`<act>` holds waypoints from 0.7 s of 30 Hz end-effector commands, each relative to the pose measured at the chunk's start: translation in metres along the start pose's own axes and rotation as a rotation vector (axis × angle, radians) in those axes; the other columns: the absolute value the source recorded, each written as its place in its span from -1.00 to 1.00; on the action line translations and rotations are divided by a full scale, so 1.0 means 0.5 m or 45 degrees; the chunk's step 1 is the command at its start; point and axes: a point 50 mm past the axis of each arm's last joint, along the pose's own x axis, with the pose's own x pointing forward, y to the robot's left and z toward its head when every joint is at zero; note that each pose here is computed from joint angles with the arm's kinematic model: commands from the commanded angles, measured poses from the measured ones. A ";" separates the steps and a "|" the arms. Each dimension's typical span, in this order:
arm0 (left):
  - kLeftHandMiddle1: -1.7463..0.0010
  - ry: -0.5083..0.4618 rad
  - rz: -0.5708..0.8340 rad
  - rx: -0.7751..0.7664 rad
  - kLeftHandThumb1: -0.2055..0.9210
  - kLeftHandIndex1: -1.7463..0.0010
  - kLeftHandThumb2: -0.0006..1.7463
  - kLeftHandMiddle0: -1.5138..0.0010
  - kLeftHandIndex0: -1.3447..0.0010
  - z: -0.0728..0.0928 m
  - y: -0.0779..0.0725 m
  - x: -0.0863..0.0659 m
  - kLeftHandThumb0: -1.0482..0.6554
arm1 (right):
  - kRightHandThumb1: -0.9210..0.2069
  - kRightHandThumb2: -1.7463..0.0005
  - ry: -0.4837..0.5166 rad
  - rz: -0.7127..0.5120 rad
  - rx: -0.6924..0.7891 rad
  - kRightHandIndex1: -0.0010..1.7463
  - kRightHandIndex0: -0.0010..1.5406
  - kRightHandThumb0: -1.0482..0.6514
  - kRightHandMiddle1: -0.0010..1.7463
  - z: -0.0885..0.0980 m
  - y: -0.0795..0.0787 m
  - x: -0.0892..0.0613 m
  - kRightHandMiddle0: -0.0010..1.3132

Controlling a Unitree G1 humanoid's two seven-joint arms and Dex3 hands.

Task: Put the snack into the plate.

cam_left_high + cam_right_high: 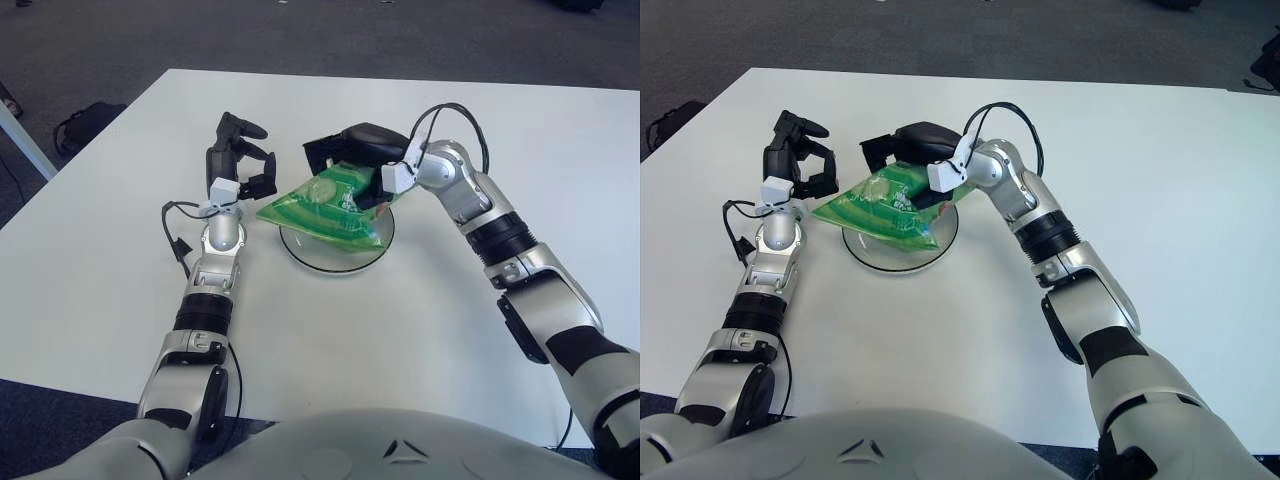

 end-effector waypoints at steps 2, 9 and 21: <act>-0.80 0.019 0.025 0.016 0.13 -0.94 0.28 0.19 0.47 -0.001 0.003 -0.006 0.22 | -0.26 -0.25 0.007 0.022 -0.016 1.00 -0.52 0.23 0.99 -0.003 -0.001 -0.008 -0.47; -0.87 0.006 0.045 0.031 0.08 -0.90 0.34 0.18 0.45 0.004 0.004 -0.006 0.22 | -0.42 -0.11 0.017 0.026 -0.042 1.00 -0.53 0.57 0.89 -0.004 -0.003 -0.012 -0.88; -0.90 -0.010 0.093 0.058 0.12 -0.92 0.32 0.22 0.49 0.011 0.005 -0.010 0.22 | 0.29 -0.20 -0.016 0.003 0.026 0.44 -0.99 -0.10 0.12 -0.008 0.001 -0.026 -1.00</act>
